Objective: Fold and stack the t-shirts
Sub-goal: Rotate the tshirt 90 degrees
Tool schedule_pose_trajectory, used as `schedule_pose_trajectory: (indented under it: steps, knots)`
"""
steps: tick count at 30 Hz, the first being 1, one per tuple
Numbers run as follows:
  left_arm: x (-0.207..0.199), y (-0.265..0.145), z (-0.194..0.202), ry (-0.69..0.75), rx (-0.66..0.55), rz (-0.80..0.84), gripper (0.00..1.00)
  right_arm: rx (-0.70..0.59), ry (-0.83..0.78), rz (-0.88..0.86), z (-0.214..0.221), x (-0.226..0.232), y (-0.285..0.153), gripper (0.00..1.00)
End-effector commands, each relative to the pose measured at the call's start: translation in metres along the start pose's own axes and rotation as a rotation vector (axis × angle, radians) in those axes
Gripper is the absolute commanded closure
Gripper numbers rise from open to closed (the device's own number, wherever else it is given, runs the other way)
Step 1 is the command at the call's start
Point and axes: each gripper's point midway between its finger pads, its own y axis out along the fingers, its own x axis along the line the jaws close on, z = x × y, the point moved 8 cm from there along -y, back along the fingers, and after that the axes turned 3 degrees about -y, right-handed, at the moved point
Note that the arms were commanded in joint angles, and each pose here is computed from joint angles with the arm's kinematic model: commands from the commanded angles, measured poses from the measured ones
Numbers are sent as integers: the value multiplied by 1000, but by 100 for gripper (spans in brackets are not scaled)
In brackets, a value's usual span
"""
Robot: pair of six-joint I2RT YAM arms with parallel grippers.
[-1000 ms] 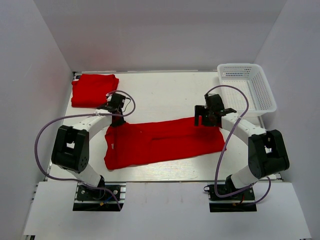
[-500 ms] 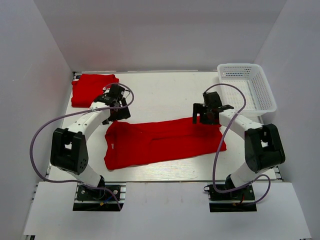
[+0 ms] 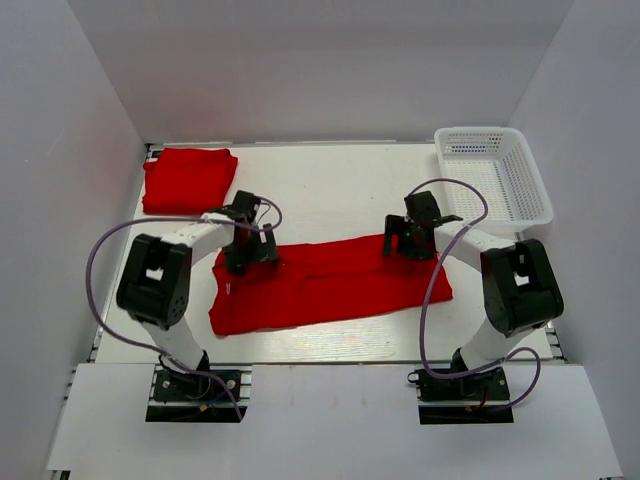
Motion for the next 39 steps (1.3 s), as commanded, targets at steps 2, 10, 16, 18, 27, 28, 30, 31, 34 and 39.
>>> schedule_pose_trajectory:
  steps: [2, 10, 16, 18, 27, 28, 30, 31, 34, 39]
  knots:
    - [-11, 42, -37, -58, 28, -90, 1, 124, 84, -32, 39, -4, 10, 10]
    - [-97, 116, -144, 45, 3, 85, 1, 120, 87, -399, 89, 22, -15, 10]
    - [-165, 156, -205, 42, -136, 479, 1, 129, -123, -609, 114, 59, -33, 10]
    - [-183, 154, -218, 41, -235, 571, 1, 154, -202, -701, 120, 77, -41, 10]
    - [-206, 171, -224, -16, -313, 682, 1, 295, -590, -1063, 153, 136, -59, 10]
    - [-205, 176, -224, -24, -317, 689, 1, 279, -623, -1074, 150, 143, -58, 10]
    - [-210, 176, -219, -13, -305, 700, 1, 271, -648, -1083, 150, 150, -59, 10]
    - [-210, 176, -219, -13, -305, 700, 1, 263, -657, -1065, 150, 150, -57, 10]
    - [-206, 179, -217, -3, -311, 674, 1, 236, -669, -1007, 146, 154, -61, 10]
    - [-208, 155, -229, 30, -374, 640, 1, 151, -682, -853, 130, 155, -71, 10]
